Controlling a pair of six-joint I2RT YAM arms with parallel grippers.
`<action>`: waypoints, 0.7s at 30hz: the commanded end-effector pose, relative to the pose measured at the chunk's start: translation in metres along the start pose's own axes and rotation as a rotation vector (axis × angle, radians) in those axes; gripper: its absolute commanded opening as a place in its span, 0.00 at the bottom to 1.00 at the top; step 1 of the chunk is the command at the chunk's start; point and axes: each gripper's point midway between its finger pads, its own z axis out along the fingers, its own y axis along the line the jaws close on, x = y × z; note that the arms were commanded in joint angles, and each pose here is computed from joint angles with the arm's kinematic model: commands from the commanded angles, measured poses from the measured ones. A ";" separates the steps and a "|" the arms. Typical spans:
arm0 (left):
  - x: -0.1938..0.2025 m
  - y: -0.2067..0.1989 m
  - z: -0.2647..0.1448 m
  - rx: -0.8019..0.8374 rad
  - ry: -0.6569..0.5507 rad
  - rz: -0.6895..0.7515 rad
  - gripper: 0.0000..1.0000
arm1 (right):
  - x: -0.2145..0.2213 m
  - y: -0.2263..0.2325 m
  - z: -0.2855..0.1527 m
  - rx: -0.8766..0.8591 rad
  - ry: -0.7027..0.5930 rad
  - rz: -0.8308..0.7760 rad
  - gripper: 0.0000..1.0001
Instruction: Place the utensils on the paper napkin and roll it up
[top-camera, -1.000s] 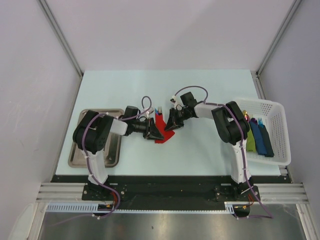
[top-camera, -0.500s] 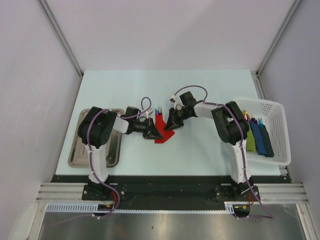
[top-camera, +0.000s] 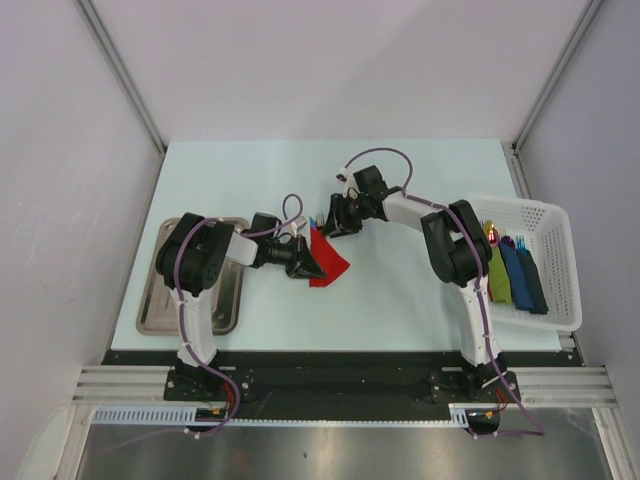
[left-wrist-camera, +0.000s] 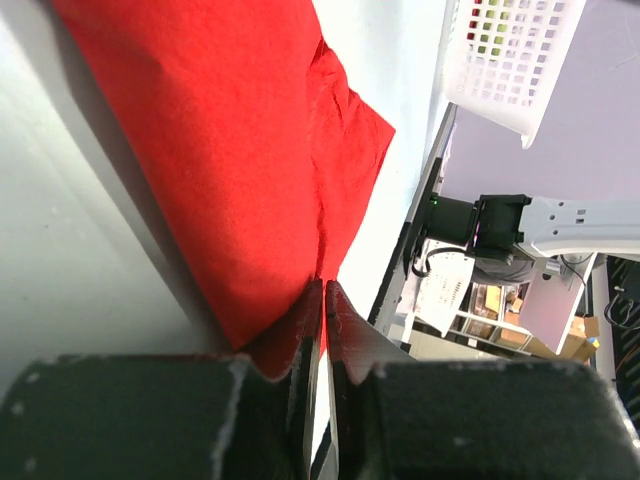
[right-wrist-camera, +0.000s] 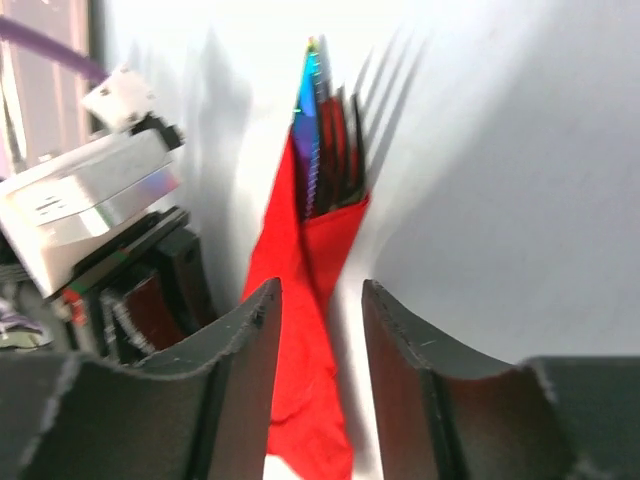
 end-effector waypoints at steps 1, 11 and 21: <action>0.010 0.041 0.001 -0.132 0.004 -0.044 0.12 | 0.003 -0.006 0.014 0.017 0.016 -0.035 0.47; 0.006 0.039 0.000 -0.134 -0.002 -0.027 0.12 | 0.040 -0.021 0.020 0.049 0.128 0.026 0.38; 0.003 0.037 0.000 -0.128 -0.014 -0.021 0.12 | 0.068 -0.029 0.030 0.059 0.197 0.104 0.36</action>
